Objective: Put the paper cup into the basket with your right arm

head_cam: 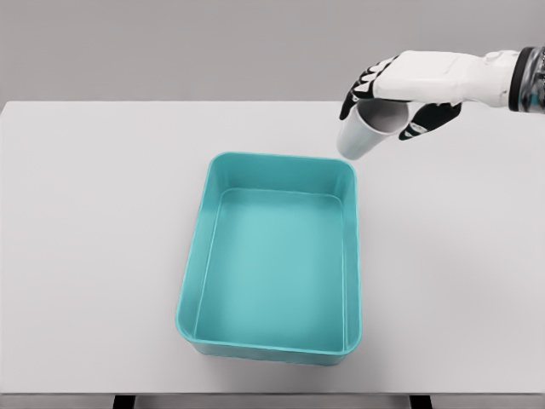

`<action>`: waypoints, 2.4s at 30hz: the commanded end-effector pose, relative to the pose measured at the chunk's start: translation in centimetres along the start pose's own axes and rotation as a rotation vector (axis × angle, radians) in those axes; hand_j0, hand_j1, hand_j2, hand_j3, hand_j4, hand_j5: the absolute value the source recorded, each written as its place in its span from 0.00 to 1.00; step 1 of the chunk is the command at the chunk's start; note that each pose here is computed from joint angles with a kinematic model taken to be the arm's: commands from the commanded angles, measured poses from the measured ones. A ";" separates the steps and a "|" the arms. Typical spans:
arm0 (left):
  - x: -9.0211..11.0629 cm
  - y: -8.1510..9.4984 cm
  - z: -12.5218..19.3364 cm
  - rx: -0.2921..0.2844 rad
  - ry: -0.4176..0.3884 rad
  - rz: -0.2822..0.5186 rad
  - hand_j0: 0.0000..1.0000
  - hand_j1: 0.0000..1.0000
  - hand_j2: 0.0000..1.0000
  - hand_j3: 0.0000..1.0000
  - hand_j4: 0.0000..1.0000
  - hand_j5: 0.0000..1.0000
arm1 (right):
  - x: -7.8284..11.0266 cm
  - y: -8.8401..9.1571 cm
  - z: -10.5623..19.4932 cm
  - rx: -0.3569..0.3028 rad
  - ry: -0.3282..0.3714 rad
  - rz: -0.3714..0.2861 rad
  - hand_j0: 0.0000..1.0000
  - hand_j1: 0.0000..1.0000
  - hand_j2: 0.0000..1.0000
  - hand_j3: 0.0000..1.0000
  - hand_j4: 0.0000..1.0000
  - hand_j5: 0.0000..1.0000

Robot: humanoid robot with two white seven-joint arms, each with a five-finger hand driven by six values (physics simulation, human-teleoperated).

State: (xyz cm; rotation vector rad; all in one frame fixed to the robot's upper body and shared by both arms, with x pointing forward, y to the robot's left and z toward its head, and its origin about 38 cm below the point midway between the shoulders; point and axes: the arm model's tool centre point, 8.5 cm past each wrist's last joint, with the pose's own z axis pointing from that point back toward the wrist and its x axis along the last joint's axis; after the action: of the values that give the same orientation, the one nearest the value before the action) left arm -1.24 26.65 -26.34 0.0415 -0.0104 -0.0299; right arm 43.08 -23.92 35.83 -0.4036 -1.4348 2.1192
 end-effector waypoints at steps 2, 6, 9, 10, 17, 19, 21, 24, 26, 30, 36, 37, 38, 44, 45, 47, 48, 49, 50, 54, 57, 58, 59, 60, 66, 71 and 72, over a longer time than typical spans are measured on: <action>0.0 0.0 0.0 0.000 0.000 0.000 1.00 1.00 1.00 1.00 1.00 1.00 | 0.7 -0.2 -0.1 -0.005 -0.019 0.005 0.72 0.72 0.72 0.72 0.72 0.72; 0.0 0.0 0.0 0.000 0.000 -0.001 1.00 1.00 1.00 1.00 1.00 1.00 | 1.6 -0.5 -0.7 -0.015 -0.060 -0.007 0.72 0.72 0.72 0.72 0.72 0.72; 0.0 0.0 0.0 0.000 0.000 0.000 1.00 1.00 1.00 1.00 1.00 1.00 | 1.8 -0.5 -0.8 -0.016 -0.064 -0.005 0.72 0.72 0.72 0.72 0.72 0.72; 0.0 0.0 0.0 0.000 0.000 0.000 1.00 1.00 1.00 1.00 1.00 1.00 | 1.9 -0.5 -0.9 -0.015 -0.070 -0.004 0.72 0.72 0.72 0.72 0.72 0.72; 0.0 0.0 0.0 0.000 0.000 -0.001 1.00 1.00 1.00 1.00 1.00 1.00 | 3.3 -0.5 -2.9 -0.017 -0.126 -0.009 0.72 0.72 0.72 0.72 0.72 0.72; 0.0 0.0 0.0 0.000 0.000 -0.001 1.00 1.00 1.00 1.00 1.00 1.00 | 3.4 -0.1 -3.1 -0.010 -0.131 -0.016 0.72 0.72 0.72 0.72 0.72 0.72; 0.0 0.0 0.0 0.000 0.000 0.000 1.00 1.00 1.00 1.00 1.00 1.00 | 3.6 0.3 -3.5 -0.003 -0.141 -0.023 0.72 0.72 0.72 0.72 0.72 0.72; 0.0 0.0 0.0 0.000 0.000 0.000 1.00 1.00 1.00 1.00 1.00 1.00 | 3.8 0.7 -3.9 0.001 -0.152 -0.032 0.72 0.72 0.72 0.72 0.72 0.72; 0.0 0.0 0.0 0.000 0.000 -0.001 1.00 1.00 1.00 1.00 1.00 1.00 | 4.1 0.7 -4.3 0.000 -0.166 -0.031 0.72 0.72 0.72 0.72 0.72 0.72; 0.0 0.0 0.0 0.000 0.000 -0.001 1.00 1.00 1.00 1.00 1.00 1.00 | 4.6 1.3 -5.0 0.005 -0.185 -0.046 0.72 0.72 0.72 0.72 0.72 0.72; 0.0 0.0 0.0 0.000 0.000 0.000 1.00 1.00 1.00 1.00 1.00 1.00 | 4.8 2.2 -5.6 0.016 -0.200 -0.065 0.72 0.72 0.72 0.72 0.72 0.72; 0.0 0.0 0.0 0.000 0.000 -0.001 1.00 1.00 1.00 1.00 1.00 1.00 | 5.0 2.6 -5.8 0.028 -0.205 -0.068 0.72 0.72 0.72 0.72 0.72 0.72; 0.0 0.0 0.0 0.000 0.000 0.000 1.00 1.00 1.00 1.00 1.00 1.00 | 5.0 2.7 -5.9 0.031 -0.206 -0.069 0.72 0.72 0.72 0.72 0.72 0.72; 0.0 0.0 0.0 0.000 0.000 -0.001 1.00 1.00 1.00 1.00 1.00 1.00 | 5.7 3.1 -6.7 0.045 -0.230 -0.072 0.72 0.72 0.72 0.72 0.72 0.72; 0.0 0.0 0.0 0.000 0.000 -0.001 1.00 1.00 1.00 1.00 1.00 1.00 | 5.7 3.2 -6.7 0.047 -0.230 -0.073 0.72 0.72 0.72 0.72 0.72 0.72; 0.0 0.0 0.0 0.000 0.000 -0.001 1.00 1.00 1.00 1.00 1.00 1.00 | 5.8 3.6 -6.9 0.061 -0.234 -0.076 0.72 0.72 0.72 0.72 0.72 0.72; 0.0 0.0 0.0 0.000 0.000 0.000 1.00 1.00 1.00 1.00 1.00 1.00 | 5.8 3.8 -7.0 0.066 -0.235 -0.077 0.72 0.72 0.72 0.72 0.72 0.72; 0.0 0.0 0.0 0.000 0.000 0.000 1.00 1.00 1.00 1.00 1.00 1.00 | 5.9 4.2 -7.2 0.077 -0.239 -0.081 0.72 0.72 0.72 0.72 0.72 0.72; 0.0 0.0 0.0 0.000 0.000 0.000 1.00 1.00 1.00 1.00 1.00 1.00 | 6.1 4.3 -7.4 0.081 -0.246 -0.082 0.72 0.72 0.72 0.72 0.72 0.72; 0.0 0.0 0.0 0.000 0.000 0.000 1.00 1.00 1.00 1.00 1.00 1.00 | 6.5 4.5 -7.9 0.089 -0.257 -0.085 0.72 0.72 0.72 0.72 0.72 0.72; 0.0 0.0 0.0 0.000 0.000 0.000 1.00 1.00 1.00 1.00 1.00 1.00 | 6.8 4.9 -8.3 0.101 -0.267 -0.085 0.72 0.72 0.72 0.72 0.72 0.72; 0.0 0.0 0.0 0.000 0.000 0.000 1.00 1.00 1.00 1.00 1.00 1.00 | 6.9 5.0 -8.4 0.105 -0.268 -0.087 0.72 0.72 0.72 0.72 0.72 0.72; 0.0 0.0 0.0 0.000 0.000 -0.001 1.00 1.00 1.00 1.00 1.00 1.00 | 6.9 5.2 -8.5 0.110 -0.269 -0.088 0.72 0.72 0.72 0.72 0.72 0.72; 0.0 0.0 0.0 0.000 0.000 0.000 1.00 1.00 1.00 1.00 1.00 1.00 | 7.0 5.3 -8.5 0.113 -0.270 -0.088 0.72 0.72 0.72 0.72 0.72 0.72; 0.0 0.0 0.0 0.000 0.000 -0.001 1.00 1.00 1.00 1.00 1.00 1.00 | 7.4 6.1 -9.2 0.138 -0.284 -0.097 0.72 0.72 0.72 0.72 0.72 0.72; 0.0 0.0 0.0 0.000 0.000 -0.001 1.00 1.00 1.00 1.00 1.00 1.00 | 7.6 6.8 -9.7 0.160 -0.282 -0.107 0.72 0.72 0.72 0.72 0.72 0.72; 0.0 0.0 0.0 0.000 0.000 -0.001 1.00 1.00 1.00 1.00 1.00 1.00 | 7.7 6.9 -9.8 0.164 -0.282 -0.109 0.72 0.72 0.72 0.72 0.72 0.72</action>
State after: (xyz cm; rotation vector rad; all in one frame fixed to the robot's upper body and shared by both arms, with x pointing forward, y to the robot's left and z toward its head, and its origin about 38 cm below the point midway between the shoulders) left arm -1.24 26.65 -26.34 0.0415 -0.0104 -0.0305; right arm 40.21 -14.07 26.35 0.0303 -1.3926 2.2530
